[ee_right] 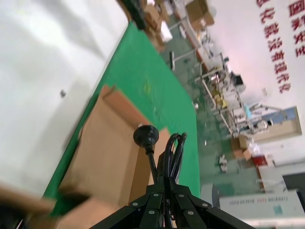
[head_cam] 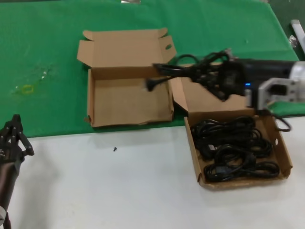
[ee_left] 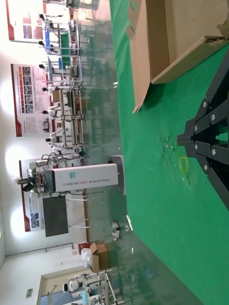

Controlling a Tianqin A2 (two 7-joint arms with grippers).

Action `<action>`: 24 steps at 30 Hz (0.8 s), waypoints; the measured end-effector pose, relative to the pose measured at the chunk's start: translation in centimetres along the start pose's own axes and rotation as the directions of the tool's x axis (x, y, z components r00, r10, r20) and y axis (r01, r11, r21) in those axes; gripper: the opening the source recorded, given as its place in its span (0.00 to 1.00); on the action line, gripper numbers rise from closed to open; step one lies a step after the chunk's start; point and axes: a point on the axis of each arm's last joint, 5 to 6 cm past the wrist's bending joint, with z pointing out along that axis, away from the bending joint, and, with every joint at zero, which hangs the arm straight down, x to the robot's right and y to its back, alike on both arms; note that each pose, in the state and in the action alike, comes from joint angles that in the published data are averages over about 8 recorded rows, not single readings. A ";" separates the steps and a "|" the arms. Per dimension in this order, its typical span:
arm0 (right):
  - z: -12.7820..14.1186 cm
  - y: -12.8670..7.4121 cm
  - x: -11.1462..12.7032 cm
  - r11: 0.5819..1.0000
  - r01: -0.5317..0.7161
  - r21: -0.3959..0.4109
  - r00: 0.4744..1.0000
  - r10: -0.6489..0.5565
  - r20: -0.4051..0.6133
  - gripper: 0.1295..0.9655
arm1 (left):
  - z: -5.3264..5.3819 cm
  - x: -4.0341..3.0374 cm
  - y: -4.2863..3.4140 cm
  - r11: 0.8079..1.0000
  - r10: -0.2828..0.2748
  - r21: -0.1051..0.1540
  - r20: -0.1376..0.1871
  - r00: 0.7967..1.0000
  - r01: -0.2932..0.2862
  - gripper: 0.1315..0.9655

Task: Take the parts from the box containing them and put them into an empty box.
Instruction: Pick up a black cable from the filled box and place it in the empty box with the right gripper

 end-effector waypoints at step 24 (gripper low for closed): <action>13.1 -2.4 -0.3 0.992 0.010 0.125 1.000 -0.010 -0.001 0.03 | 0.0 0.00 0.00 1.000 0.000 0.000 0.000 1.000 0.000 0.01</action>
